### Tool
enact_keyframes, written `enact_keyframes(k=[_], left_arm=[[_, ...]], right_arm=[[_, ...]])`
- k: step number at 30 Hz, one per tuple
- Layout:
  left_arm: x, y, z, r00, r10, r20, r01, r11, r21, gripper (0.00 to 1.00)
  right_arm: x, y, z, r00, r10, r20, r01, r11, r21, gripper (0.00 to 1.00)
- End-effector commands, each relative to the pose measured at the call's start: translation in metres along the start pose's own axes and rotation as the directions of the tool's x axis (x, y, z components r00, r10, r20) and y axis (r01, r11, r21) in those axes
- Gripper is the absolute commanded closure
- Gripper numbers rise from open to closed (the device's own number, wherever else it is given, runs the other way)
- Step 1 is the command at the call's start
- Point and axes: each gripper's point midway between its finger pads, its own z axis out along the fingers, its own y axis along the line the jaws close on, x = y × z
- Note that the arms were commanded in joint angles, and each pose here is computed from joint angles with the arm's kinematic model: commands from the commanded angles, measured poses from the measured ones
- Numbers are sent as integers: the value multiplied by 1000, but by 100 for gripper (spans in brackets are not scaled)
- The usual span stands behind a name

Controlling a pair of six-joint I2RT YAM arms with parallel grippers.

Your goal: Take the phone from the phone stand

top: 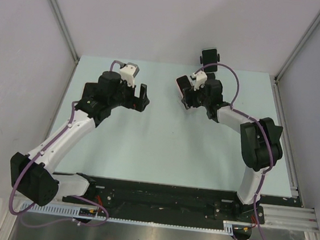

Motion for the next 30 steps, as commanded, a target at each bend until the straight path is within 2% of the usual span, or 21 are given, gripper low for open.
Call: enact_keyframes(k=[1,6,13,18,21,24,25,30], left_arm=[[-19,-5,-4,999,-4,46,3,1000,25,0],[-20,-5,-5,999,-4,49,2,1000,25,0],[-18,-6,-4,999,-7,42,6,1000,28,0],[-18,-6,-4,999,-7,42,6,1000,29,0],[-18,-6,-3,999,-6,42,4,1000,30,0],[-18,-6,-3,999,-7,40,6,999,32,0],[-18,-6,-3,999,-7,41,6,1000,30,0],[-19,-6,-4,999,-7,47,5,1000,30,0]], right_arm=[[6,-3,8,1000,5,1,-5,1000,9,19],[7,-2,9,1000,10,1,-10,1000,7,18],[8,-4,12,1000,17,6,-17,1000,12,12],[10,-7,12,1000,15,4,-15,1000,19,13],[5,-7,11,1000,11,12,-11,1000,23,19],[-3,-8,5,1000,6,27,-7,999,32,30],[-7,-9,3,999,5,35,-6,999,36,36],[-37,-11,-14,996,-8,91,2,998,58,55]])
